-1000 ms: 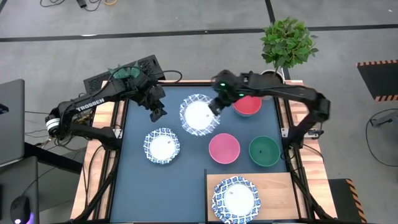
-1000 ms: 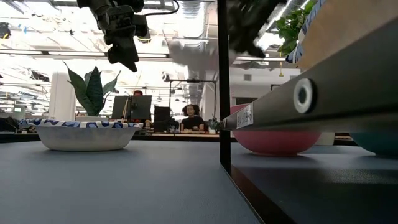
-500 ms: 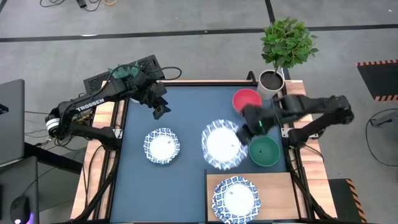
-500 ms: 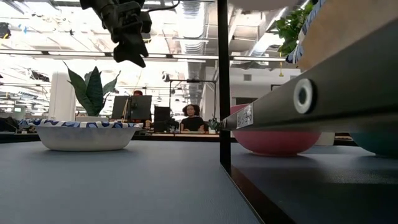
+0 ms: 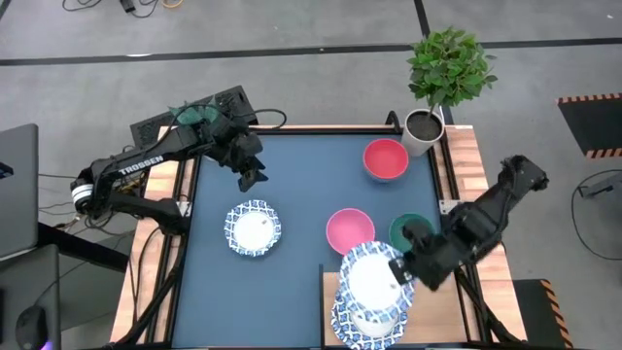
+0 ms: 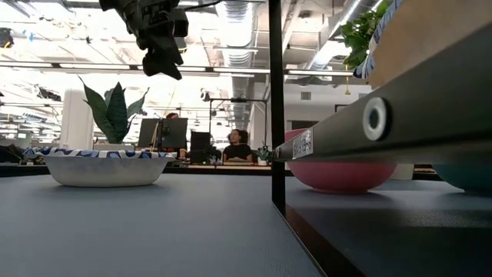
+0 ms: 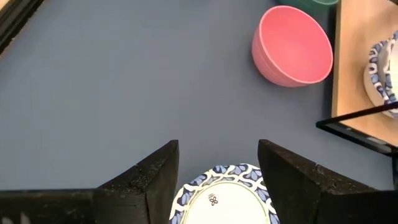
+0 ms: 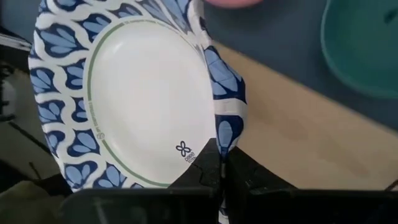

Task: Place and stack bowls onto a shelf
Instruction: Stack the white patterned bowl on the white patterned bowl on the shelf

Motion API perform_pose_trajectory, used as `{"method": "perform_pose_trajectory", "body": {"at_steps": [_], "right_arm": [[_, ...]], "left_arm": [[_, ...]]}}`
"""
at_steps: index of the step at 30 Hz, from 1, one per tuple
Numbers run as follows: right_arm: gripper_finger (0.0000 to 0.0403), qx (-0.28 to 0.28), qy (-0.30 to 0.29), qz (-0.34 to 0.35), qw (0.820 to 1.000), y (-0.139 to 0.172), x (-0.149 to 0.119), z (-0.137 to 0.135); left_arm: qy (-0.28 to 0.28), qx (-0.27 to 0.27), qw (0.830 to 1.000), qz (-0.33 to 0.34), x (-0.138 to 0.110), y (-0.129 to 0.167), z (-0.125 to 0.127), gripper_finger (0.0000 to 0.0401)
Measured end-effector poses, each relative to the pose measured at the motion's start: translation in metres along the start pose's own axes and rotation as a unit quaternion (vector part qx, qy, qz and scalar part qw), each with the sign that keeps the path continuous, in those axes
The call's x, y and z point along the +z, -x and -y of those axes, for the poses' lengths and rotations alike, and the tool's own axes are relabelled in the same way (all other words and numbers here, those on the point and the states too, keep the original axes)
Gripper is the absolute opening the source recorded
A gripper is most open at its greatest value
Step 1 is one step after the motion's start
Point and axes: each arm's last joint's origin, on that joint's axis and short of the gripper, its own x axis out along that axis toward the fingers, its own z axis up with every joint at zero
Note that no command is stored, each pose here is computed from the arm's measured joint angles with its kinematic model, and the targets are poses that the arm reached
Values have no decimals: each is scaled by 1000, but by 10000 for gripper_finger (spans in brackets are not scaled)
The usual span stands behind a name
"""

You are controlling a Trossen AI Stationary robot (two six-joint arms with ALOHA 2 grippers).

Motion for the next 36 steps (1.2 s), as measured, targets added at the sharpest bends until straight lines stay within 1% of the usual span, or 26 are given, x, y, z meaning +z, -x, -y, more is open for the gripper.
{"method": "perform_pose_trajectory", "body": {"at_steps": [2, 8, 16, 20, 25, 36], "right_arm": [[24, -11, -3, -4, 1000, -7, -11, -2], [24, -48, -4, -9, 999, -32, -31, -7], [24, -75, 0, -11, 997, -58, -39, -17], [25, -74, 0, -12, 997, -71, -43, -23], [35, -66, 1, -15, 998, -78, -46, -27], [71, -50, 4, -26, 998, -75, -49, -28]], "left_arm": [[-2, 1, 1000, 0, 0, -1, 2, 203], [-8, -3, 1000, -4, 0, -3, 7, 203], [-16, -1, 1000, -3, 0, -4, 12, 203], [-16, -2, 1000, -3, 0, -4, 12, 203], [-18, -3, 1000, -3, 0, -4, 12, 203], [-35, -2, 999, -4, -1, -4, 12, 203]]}}
